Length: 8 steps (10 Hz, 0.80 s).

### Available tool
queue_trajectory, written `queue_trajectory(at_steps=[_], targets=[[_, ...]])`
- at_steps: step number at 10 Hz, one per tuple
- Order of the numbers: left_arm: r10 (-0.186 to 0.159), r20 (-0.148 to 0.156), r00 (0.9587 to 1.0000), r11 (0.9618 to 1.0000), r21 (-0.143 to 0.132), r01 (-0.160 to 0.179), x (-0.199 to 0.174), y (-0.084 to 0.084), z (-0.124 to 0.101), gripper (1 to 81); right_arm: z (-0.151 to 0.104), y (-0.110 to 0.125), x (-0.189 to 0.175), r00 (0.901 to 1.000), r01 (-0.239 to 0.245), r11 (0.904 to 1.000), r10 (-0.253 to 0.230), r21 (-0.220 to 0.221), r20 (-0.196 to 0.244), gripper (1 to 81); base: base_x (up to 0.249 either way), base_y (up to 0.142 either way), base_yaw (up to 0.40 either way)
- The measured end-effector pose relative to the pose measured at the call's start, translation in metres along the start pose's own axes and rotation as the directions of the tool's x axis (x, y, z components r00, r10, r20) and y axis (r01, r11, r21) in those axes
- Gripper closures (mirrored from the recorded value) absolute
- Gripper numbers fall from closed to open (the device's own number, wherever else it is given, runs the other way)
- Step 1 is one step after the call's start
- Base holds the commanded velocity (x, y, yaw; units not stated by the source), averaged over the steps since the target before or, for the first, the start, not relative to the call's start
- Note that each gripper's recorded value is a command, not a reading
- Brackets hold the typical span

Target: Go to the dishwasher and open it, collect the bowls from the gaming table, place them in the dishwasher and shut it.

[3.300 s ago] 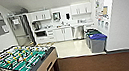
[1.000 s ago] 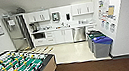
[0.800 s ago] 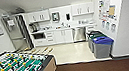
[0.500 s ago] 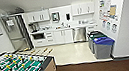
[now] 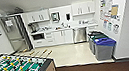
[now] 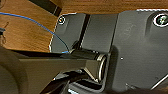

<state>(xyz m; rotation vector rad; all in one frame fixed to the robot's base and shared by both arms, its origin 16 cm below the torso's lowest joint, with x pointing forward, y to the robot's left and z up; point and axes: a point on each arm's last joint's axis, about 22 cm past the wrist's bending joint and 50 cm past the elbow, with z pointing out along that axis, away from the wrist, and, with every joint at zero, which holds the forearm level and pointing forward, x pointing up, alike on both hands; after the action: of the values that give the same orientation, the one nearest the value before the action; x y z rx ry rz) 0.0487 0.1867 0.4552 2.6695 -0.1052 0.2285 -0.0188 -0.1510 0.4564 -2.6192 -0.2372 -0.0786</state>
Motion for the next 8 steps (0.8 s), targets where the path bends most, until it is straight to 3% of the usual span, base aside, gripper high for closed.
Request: queue_trajectory(at_steps=[8], targets=[[0.000,0.000,1.0000,1.0000,0.000,0.000,0.0001,0.0000,0.0000,1.0,-0.0001,0.0008,0.0020,1.0000,0.001,1.0000,-0.001,-0.001,-0.002,1.0,0.114,0.000,0.000]])
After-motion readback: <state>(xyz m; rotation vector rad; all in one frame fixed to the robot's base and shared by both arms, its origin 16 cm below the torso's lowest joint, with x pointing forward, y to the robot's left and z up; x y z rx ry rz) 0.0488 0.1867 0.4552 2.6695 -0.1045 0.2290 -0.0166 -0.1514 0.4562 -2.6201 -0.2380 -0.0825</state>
